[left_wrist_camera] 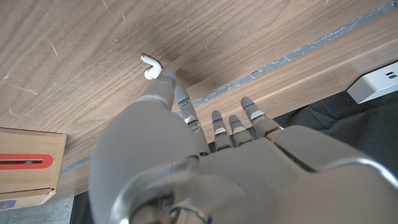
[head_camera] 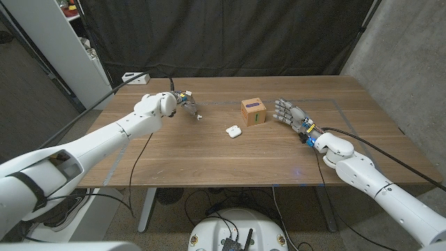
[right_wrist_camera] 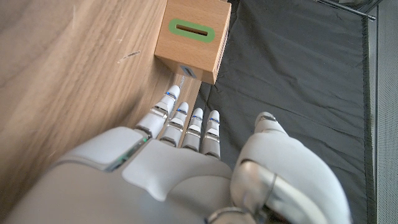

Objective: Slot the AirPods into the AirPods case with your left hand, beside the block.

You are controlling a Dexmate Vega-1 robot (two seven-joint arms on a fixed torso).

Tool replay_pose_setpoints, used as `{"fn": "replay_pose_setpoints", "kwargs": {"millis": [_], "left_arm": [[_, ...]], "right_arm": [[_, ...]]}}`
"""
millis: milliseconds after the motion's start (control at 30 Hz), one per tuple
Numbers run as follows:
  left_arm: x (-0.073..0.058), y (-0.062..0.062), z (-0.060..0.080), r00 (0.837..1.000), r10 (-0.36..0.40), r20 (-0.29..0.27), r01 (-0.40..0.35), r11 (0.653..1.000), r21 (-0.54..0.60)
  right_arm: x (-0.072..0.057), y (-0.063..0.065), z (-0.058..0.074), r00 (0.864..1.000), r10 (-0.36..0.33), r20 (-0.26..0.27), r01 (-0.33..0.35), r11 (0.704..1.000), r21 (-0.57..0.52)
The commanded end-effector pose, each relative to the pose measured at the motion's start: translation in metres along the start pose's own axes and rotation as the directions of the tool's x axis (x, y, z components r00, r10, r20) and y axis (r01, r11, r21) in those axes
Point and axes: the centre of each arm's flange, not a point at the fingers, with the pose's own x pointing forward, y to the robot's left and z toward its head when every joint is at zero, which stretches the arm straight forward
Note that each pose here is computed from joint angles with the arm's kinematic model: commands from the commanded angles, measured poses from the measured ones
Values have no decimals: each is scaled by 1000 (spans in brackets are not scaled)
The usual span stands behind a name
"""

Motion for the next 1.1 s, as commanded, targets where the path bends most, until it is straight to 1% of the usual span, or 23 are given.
{"fn": "replay_pose_setpoints", "kwargs": {"millis": [33, 233, 433, 667, 700, 1100], "left_arm": [[7, -7, 5, 1000, -2, 27, 2, 1000, -13], [7, -8, 8, 999, -12, 38, 13, 1000, -20], [8, -10, 10, 999, -10, 37, 11, 1000, -16], [9, -11, 11, 999, -2, 41, 3, 1000, -20], [10, -11, 11, 999, -1, 36, 1, 1000, -23], [15, -14, 14, 999, -21, 51, 22, 1000, -10]], "right_arm": [[-1, 0, -1, 1000, -3, 2, 3, 1000, 6], [-5, 0, -4, 1000, -8, 0, 8, 1000, 8], [-8, 0, -5, 1000, -10, -6, 10, 1000, 11], [-9, 2, -7, 1000, -11, -11, 11, 1000, 17], [-10, 2, -8, 1000, -11, -12, 11, 1000, 19], [-13, 3, -11, 1000, -23, -12, 23, 999, 28]]}}
